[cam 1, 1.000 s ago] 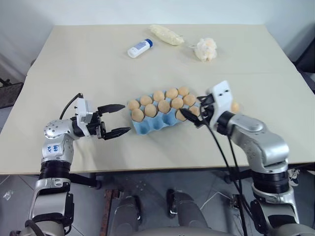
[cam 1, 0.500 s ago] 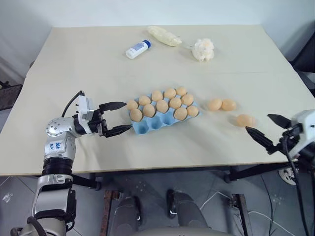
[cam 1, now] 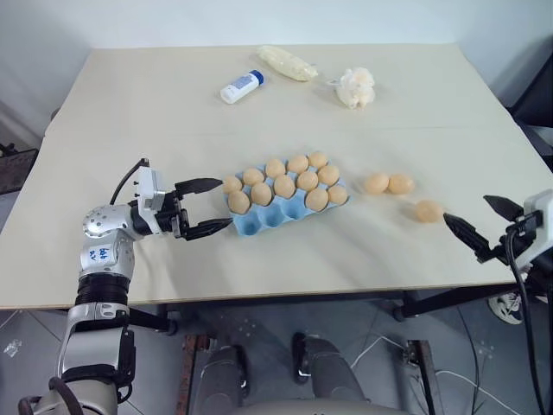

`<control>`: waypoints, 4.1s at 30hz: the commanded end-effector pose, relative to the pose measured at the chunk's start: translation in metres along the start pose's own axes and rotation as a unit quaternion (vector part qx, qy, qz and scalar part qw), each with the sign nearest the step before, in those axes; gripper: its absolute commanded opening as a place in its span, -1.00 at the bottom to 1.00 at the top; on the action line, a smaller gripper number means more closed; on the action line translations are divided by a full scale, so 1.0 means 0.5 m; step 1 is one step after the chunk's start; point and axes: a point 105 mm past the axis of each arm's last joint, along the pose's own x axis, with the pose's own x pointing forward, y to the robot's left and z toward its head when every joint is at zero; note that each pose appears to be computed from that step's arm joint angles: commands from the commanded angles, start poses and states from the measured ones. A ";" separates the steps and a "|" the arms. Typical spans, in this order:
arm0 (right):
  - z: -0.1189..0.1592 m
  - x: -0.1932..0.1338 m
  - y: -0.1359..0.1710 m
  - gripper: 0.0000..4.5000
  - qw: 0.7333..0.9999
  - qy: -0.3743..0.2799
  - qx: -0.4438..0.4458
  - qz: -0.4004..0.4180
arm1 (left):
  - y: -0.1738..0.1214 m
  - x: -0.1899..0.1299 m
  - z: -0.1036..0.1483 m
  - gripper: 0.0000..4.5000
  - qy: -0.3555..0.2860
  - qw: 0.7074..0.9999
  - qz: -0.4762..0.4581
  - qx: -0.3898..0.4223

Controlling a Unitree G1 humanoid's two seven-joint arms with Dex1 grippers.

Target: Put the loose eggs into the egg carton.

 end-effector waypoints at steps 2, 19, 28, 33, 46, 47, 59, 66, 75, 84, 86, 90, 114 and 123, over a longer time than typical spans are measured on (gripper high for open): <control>-0.016 0.061 -0.029 0.99 0.999 -0.015 0.017 -0.043 | 0.005 0.004 0.019 1.00 -0.008 1.000 -0.002 0.022; -0.111 0.122 -0.038 0.99 0.995 0.056 0.036 -0.077 | 0.000 -0.012 0.021 1.00 -0.005 0.999 0.018 0.027; -0.113 0.117 -0.038 -0.19 0.992 0.047 0.064 -0.093 | 0.001 -0.005 0.022 1.00 -0.008 0.999 0.016 0.027; -0.080 0.115 -0.028 -0.33 0.995 0.024 0.057 -0.085 | 0.000 -0.007 0.022 1.00 -0.008 0.999 0.014 0.029; 0.126 0.194 0.265 -0.34 0.989 -0.077 0.046 0.118 | -0.002 -0.020 0.025 1.00 -0.003 0.999 0.017 0.031; 0.131 0.201 0.285 -0.34 0.987 -0.077 0.045 0.130 | -0.002 -0.020 0.025 1.00 -0.003 0.999 0.017 0.031; 0.115 0.240 0.428 -0.34 0.970 -0.040 0.027 0.239 | -0.007 -0.042 0.032 1.00 0.001 0.999 0.029 0.038; 0.087 0.246 0.440 -0.34 0.968 -0.014 0.014 0.249 | -0.009 -0.046 0.032 1.00 0.001 0.999 0.036 0.038; 0.093 0.248 0.435 0.98 0.968 -0.012 0.004 0.250 | -0.010 -0.044 0.033 1.00 -0.005 0.999 0.035 0.037; 0.153 0.188 0.365 0.98 0.967 -0.053 0.006 0.249 | -0.010 -0.043 0.030 1.00 -0.007 0.999 0.035 0.035; 0.161 0.167 0.325 0.98 0.969 -0.061 0.005 0.239 | -0.009 -0.042 0.029 1.00 -0.007 0.999 0.035 0.034; 0.156 0.128 0.241 0.98 0.977 -0.066 -0.031 0.202 | -0.008 -0.039 0.027 1.00 -0.008 0.999 0.034 0.032; 0.045 0.070 0.014 0.98 0.993 0.002 -0.043 0.107 | -0.003 -0.035 0.029 1.00 -0.011 0.999 0.031 0.034; 0.020 0.168 -0.036 0.98 1.000 -0.013 -0.016 0.006 | -0.005 -0.035 0.031 1.00 -0.012 0.999 0.035 0.037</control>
